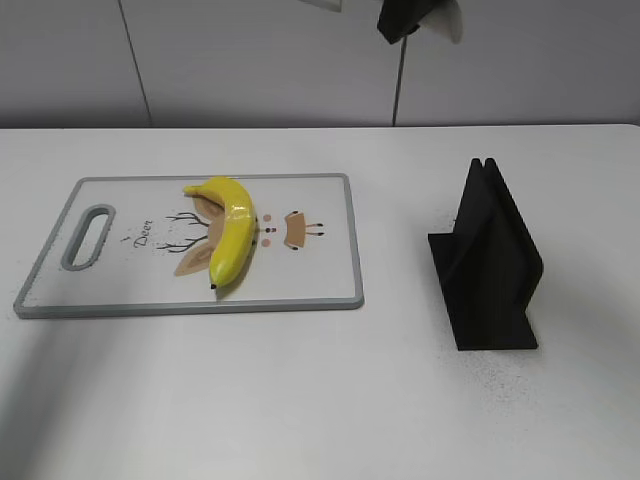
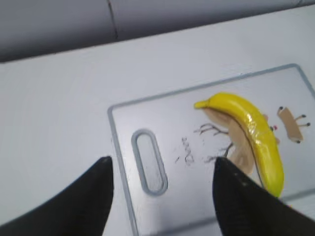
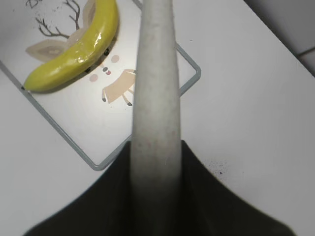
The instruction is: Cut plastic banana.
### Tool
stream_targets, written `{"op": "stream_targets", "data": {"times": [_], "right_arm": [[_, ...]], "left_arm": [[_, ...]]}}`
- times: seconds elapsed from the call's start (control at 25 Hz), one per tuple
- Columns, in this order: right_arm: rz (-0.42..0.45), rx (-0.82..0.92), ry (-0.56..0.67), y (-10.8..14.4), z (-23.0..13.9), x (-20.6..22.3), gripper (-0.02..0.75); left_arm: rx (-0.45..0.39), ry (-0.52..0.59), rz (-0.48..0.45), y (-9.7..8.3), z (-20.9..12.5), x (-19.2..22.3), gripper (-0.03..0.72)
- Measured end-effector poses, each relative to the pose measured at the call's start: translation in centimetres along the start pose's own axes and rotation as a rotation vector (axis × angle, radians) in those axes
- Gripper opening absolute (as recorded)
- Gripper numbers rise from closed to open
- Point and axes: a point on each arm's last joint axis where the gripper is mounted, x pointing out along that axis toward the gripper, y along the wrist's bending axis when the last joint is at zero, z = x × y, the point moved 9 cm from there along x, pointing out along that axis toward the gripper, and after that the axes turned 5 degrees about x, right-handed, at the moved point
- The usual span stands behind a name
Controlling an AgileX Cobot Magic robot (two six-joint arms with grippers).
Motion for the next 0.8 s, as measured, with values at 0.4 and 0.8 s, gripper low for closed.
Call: {"op": "stream_targets", "data": {"times": [0.4,0.8], "right_arm": [[0.002,0.276,0.05,1.5,-4.5,-3.7,0.163],[-0.002,0.384,0.107,3.4,-11.8,-6.3,0.162]], "left_arm": [[-0.124,0.364,0.009,0.0,-6.6,-1.6,0.593],[-0.155,0.367,0.005,-3.1,-12.1,-5.3,0.593]]}}
